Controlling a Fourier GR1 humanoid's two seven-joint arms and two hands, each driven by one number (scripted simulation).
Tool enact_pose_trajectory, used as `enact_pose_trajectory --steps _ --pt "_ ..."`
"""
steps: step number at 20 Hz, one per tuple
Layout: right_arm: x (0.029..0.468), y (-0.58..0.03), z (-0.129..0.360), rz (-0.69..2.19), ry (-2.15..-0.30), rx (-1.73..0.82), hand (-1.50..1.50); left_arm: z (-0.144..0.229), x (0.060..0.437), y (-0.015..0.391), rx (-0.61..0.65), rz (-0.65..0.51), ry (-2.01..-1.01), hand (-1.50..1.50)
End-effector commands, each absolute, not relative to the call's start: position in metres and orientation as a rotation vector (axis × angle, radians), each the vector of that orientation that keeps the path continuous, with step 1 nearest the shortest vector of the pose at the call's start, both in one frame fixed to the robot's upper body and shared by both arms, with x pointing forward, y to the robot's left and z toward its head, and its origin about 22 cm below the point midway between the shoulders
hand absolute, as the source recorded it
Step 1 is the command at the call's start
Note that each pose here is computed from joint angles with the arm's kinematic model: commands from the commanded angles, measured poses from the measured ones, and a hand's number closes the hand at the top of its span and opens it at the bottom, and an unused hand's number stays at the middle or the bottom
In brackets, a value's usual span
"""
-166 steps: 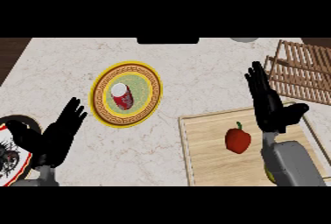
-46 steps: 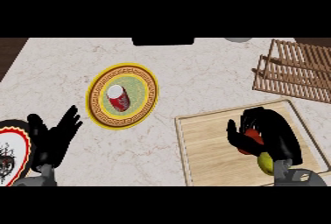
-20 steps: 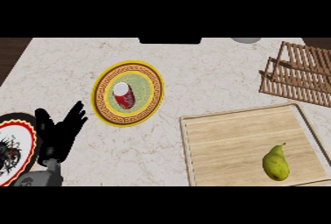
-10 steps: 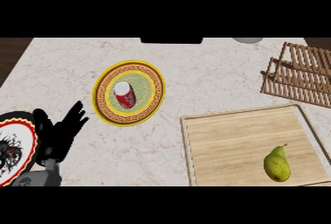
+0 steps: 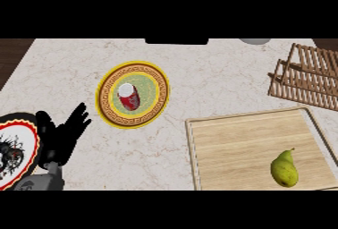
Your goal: Pick the bell pepper from the tray and place it in the tiered shelf
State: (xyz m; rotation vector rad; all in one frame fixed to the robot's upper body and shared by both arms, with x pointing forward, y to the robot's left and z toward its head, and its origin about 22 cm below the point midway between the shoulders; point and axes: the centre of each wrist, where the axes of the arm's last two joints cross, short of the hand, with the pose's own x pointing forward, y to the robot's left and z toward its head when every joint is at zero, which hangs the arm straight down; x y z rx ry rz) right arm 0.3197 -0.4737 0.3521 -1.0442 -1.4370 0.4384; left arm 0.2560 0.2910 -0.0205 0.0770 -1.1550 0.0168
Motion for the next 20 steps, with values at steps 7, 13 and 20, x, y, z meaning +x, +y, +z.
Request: enact_pose_trajectory --steps 7,13,20 --pt "0.356 -0.486 0.318 0.434 -1.430 -1.100 1.50 -0.037 0.255 0.280 0.059 0.010 -1.120 0.00" --pt "0.365 -0.487 0.317 0.442 -1.509 -1.077 1.50 -0.011 0.264 0.282 0.069 0.026 -1.137 0.00" --pt "0.360 -0.502 0.308 0.478 -1.499 -1.040 1.50 -0.027 0.251 0.293 0.090 0.026 -1.123 0.00"
